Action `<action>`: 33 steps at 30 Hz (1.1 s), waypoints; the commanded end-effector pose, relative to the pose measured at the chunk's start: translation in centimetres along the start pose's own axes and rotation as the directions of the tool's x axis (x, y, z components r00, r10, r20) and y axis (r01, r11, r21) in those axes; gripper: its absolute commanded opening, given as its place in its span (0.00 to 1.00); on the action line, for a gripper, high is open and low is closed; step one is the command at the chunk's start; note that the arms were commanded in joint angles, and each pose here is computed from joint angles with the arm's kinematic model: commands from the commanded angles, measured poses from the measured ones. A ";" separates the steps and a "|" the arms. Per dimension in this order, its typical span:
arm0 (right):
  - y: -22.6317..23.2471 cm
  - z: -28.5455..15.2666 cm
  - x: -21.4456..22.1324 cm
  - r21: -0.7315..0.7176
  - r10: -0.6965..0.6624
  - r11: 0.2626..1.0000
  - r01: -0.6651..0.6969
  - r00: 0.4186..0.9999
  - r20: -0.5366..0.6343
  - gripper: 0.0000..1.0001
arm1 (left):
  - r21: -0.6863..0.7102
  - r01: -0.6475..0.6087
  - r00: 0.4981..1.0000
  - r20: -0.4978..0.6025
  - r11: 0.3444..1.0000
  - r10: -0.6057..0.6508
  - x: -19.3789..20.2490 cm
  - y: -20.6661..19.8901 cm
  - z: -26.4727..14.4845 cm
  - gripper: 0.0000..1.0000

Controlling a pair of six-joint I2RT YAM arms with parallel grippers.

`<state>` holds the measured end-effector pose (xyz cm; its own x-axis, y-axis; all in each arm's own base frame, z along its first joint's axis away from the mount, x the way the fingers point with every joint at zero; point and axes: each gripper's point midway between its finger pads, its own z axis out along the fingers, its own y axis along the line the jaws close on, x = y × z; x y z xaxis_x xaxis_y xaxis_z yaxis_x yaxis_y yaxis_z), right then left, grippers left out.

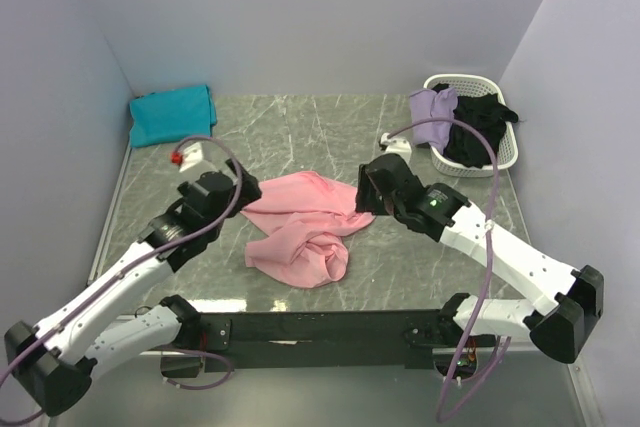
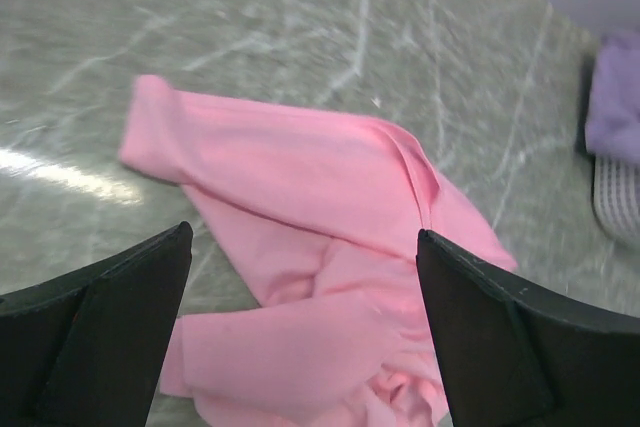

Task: Fold and stack the t-shirts
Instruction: Flatten the tshirt out

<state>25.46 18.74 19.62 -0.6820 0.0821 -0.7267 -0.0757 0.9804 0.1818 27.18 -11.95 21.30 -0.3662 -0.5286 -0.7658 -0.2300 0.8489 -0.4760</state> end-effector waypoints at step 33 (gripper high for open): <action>6.3 5.7 13.7 -0.174 0.002 0.984 -0.049 0.966 -0.258 0.65 | 0.388 -0.249 0.843 -0.364 0.888 0.396 11.1 -13.4 16.5 0.99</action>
<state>18.10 25.65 5.54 -0.8807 0.0174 -0.4733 -0.1519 0.9362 0.3170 38.84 -25.85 9.15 -0.7628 -0.1403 -0.6312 0.1046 0.9366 -0.3345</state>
